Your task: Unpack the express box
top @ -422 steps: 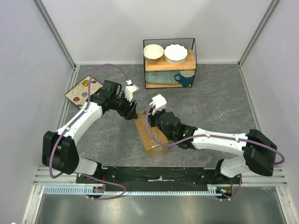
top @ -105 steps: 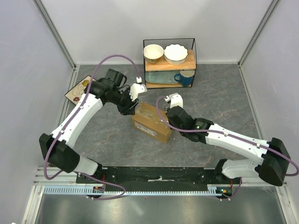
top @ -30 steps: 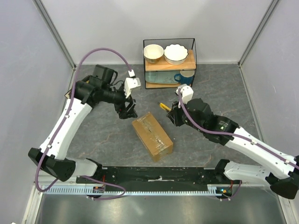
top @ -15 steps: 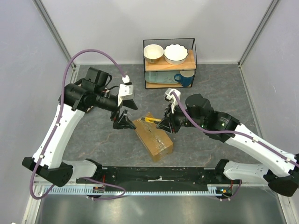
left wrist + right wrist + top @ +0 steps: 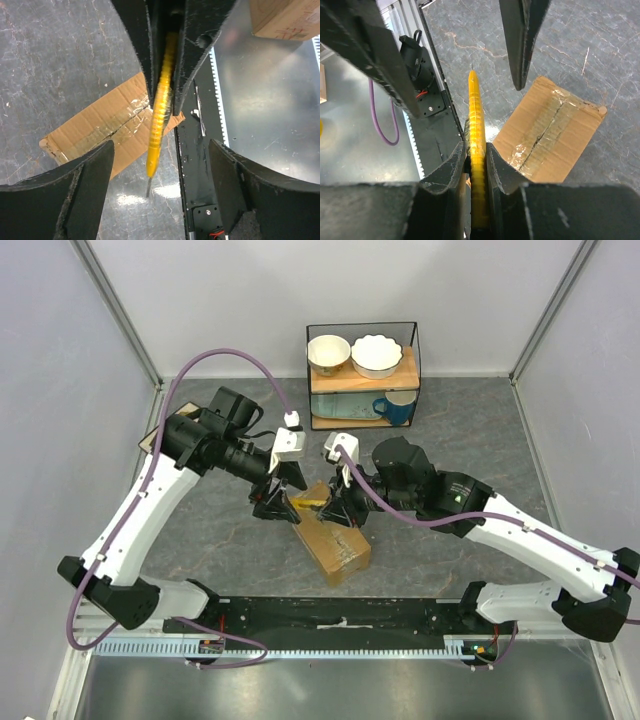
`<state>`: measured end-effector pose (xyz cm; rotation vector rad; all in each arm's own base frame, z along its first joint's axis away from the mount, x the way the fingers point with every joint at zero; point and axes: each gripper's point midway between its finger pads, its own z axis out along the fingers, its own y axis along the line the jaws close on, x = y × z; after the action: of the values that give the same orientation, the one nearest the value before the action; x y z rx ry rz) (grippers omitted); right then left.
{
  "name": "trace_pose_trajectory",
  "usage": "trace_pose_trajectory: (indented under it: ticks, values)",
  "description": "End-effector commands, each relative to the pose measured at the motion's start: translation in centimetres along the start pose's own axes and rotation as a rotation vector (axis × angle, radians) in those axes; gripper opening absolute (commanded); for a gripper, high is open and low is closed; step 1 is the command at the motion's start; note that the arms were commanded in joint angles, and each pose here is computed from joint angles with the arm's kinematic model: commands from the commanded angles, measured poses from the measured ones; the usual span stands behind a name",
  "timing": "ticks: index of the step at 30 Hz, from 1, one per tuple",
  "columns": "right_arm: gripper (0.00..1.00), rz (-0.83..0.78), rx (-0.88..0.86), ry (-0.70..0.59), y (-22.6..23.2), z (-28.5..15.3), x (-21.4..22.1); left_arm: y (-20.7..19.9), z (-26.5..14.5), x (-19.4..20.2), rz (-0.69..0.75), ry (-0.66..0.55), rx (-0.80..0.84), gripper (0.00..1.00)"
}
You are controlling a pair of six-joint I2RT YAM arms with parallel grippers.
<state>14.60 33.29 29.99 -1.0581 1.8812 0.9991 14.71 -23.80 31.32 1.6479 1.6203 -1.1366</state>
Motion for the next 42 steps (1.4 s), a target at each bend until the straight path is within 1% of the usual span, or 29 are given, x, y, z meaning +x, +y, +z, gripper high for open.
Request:
trace_pose_trajectory:
  ticks: [1,6,7,8,10,11,13,14,16,17,19,20,21,22,23,24,28,29,32,34,35,36,37,38,40,41,42]
  values:
    - [0.02,-0.068,-0.012,-0.057,0.9,-0.9,-2.6,-0.3,0.1,1.4,0.009,0.068,0.013,0.8]
    - [0.01,-0.084,-0.004,-0.046,0.8,-1.1,-2.9,-0.2,0.3,2.8,-0.007,0.145,0.044,0.59]
    - [0.01,-0.086,-0.006,-0.04,0.8,-1.1,-2.8,-0.2,0.3,2.9,-0.013,0.15,0.05,0.56]
    - [0.02,-0.086,-0.008,-0.043,0.8,-1.1,-3.0,-0.3,0.3,3.0,-0.019,0.157,0.056,0.49]
    - [0.01,-0.087,-0.007,-0.034,0.8,-0.9,-2.9,-0.2,0.4,2.9,-0.026,0.162,0.063,0.42]
    - [0.01,-0.089,-0.006,-0.036,0.8,-0.9,-3.0,-0.4,0.4,3.0,-0.034,0.166,0.069,0.32]
    - [0.01,-0.092,0.007,-0.033,0.5,-0.8,-2.9,-0.4,0.5,3.1,-0.032,0.17,0.069,0.21]
    - [0.01,-0.099,0.013,-0.035,0.4,-0.9,-3.0,-0.5,0.4,3.1,-0.028,0.168,0.07,0.13]
    - [0.01,-0.105,0.037,-0.032,0.0,-0.9,-3.1,-0.8,0.4,3.2,-0.024,0.162,0.073,0.06]
    - [0.05,-0.112,0.047,-0.039,-0.1,-1.1,-3.4,-0.8,0.4,3.1,-0.023,0.159,0.074,0.06]
    - [0.16,-0.117,0.101,-0.063,-0.9,-1.6,-4.1,-0.8,0.6,2.9,-0.042,0.14,0.072,0.03]
    - [0.34,-0.119,0.118,-0.079,-1.1,-1.8,-4.4,-0.8,0.7,2.7,-0.046,0.124,0.067,0.02]
    - [0.46,-0.12,0.127,-0.132,-1.0,-2.7,-5.4,-0.3,1.0,2.2,-0.035,0.089,0.059,0.02]
    - [0.54,-0.117,0.14,-0.168,-1.0,-3.3,-5.9,-0.4,1.2,1.9,-0.071,0.066,0.056,0.02]
    - [0.68,-0.115,0.145,-0.186,-1.1,-3.5,-5.6,-0.5,1.1,1.3,-0.064,0.033,0.047,0.02]
    - [0.71,-0.117,0.148,-0.251,-0.8,-5.0,-6.7,-0.8,1.4,1.2,-0.087,0.004,0.067,0.02]
    - [0.84,-0.105,0.172,-0.317,-0.9,-7.3,-7.3,-0.7,1.5,-0.6,-0.115,-0.09,0.053,0.02]
    - [0.9,-0.101,0.167,-0.338,-0.6,-8.0,-7.4,-0.9,1.3,-0.9,-0.114,-0.104,0.051,0.02]
    - [0.97,-0.07,0.15,-0.384,-0.1,-8.9,-7.7,-0.5,0.5,-2.4,-0.109,-0.176,0.027,0.02]
    - [0.98,-0.041,0.121,-0.428,0.3,-9.0,-8.4,-0.3,-0.4,-3.6,-0.131,-0.227,0.021,0.02]
    - [0.98,-0.03,0.087,-0.432,0.5,-8.4,-8.3,0.0,-0.9,-4.6,-0.098,-0.259,0.009,0.02]
    - [0.98,-0.028,0.065,-0.458,0.8,-8.3,-9.2,0.2,-1.2,-5.1,-0.111,-0.279,0.016,0.02]
    - [0.98,-0.02,0.065,-0.458,0.5,-8.0,-9.7,0.3,-1.5,-5.7,-0.138,-0.294,0.024,0.02]
    - [0.98,-0.013,0.068,-0.465,0.3,-7.9,-10.5,0.2,-2.1,-6.6,-0.125,-0.316,0.029,0.02]
    - [0.98,-0.015,0.039,-0.506,0.7,-8.1,-11.6,0.1,-3.0,-7.5,-0.168,-0.353,0.072,0.02]
    - [0.98,0.002,0.025,-0.521,0.8,-8.2,-12.0,-0.2,-3.5,-8.1,-0.154,-0.373,0.094,0.02]
    - [0.98,-0.004,-0.002,-0.553,1.2,-8.4,-12.8,0.0,-3.9,-8.2,-0.175,-0.383,0.095,0.02]
